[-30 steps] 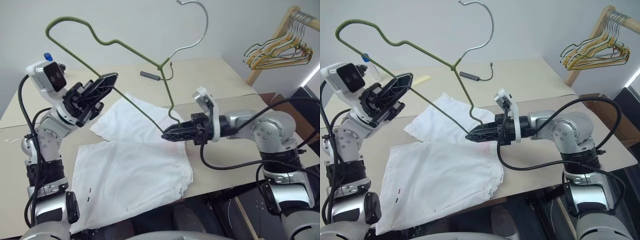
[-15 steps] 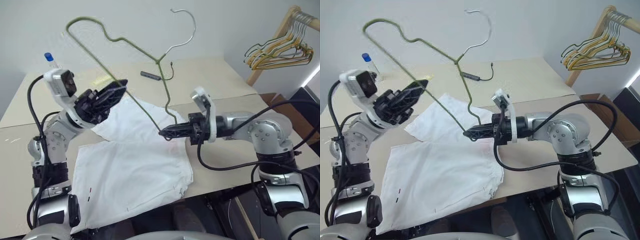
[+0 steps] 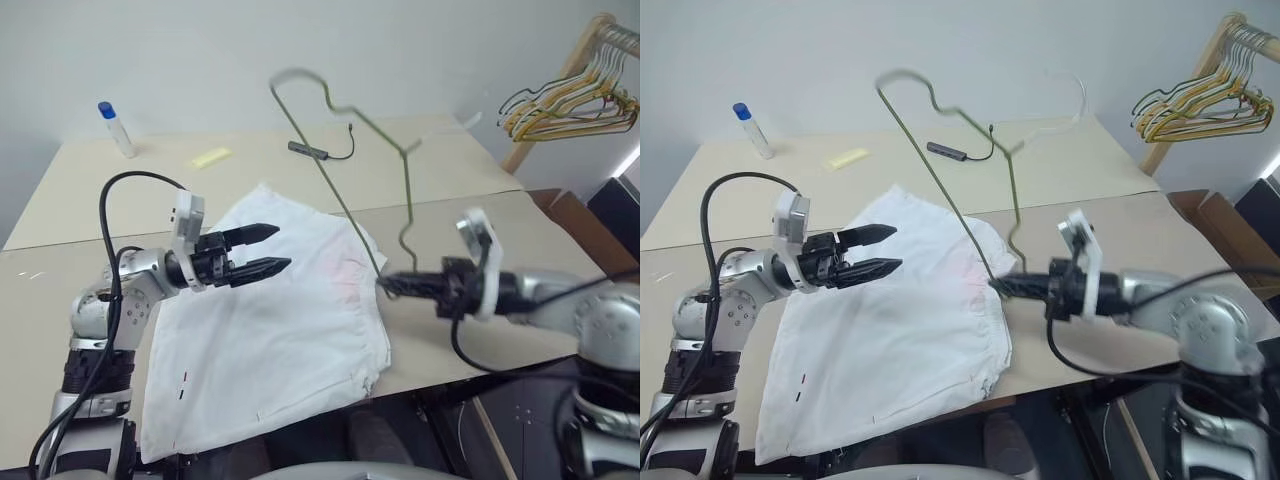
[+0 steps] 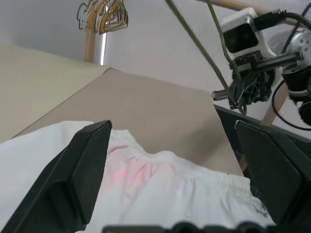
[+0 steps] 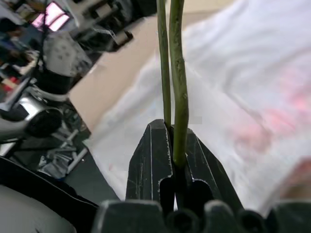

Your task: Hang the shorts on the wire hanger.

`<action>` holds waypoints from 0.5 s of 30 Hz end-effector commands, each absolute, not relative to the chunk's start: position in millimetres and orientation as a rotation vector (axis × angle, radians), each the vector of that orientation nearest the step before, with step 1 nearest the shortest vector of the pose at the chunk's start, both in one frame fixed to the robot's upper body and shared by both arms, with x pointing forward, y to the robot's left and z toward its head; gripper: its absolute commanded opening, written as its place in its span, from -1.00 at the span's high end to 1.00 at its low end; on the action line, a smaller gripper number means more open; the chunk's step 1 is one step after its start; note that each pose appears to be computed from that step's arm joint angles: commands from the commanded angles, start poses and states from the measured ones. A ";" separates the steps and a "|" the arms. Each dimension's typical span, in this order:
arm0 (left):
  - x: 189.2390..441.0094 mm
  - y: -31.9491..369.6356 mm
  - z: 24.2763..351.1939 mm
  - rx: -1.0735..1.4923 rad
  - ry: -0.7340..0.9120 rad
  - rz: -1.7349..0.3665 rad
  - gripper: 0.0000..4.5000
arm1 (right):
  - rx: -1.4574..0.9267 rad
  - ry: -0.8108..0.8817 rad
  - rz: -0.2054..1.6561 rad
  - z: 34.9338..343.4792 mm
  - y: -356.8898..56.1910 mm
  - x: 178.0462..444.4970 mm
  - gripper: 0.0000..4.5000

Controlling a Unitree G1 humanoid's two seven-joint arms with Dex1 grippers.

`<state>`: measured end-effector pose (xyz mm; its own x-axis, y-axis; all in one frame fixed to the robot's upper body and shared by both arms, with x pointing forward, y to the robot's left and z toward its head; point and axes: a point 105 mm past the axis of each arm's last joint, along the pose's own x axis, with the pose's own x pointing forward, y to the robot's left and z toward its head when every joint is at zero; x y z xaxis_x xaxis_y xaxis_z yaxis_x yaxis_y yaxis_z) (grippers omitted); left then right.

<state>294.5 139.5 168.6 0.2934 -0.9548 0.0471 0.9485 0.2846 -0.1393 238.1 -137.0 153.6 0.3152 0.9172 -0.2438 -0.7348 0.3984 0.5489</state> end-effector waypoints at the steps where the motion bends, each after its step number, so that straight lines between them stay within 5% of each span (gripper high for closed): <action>1: 290.7 137.7 187.3 -0.108 -0.032 -1.307 -0.96 | 0.460 0.659 1.124 151.4 -155.5 222.3 1.00; 6: 288.1 129.4 188.0 -0.105 -0.045 -1.317 -0.96 | 0.713 0.921 1.053 125.3 -189.3 194.6 1.00; 15: 281.0 125.2 184.3 -0.102 -0.015 -1.350 -0.96 | 0.876 1.029 0.915 92.6 -210.3 171.7 1.00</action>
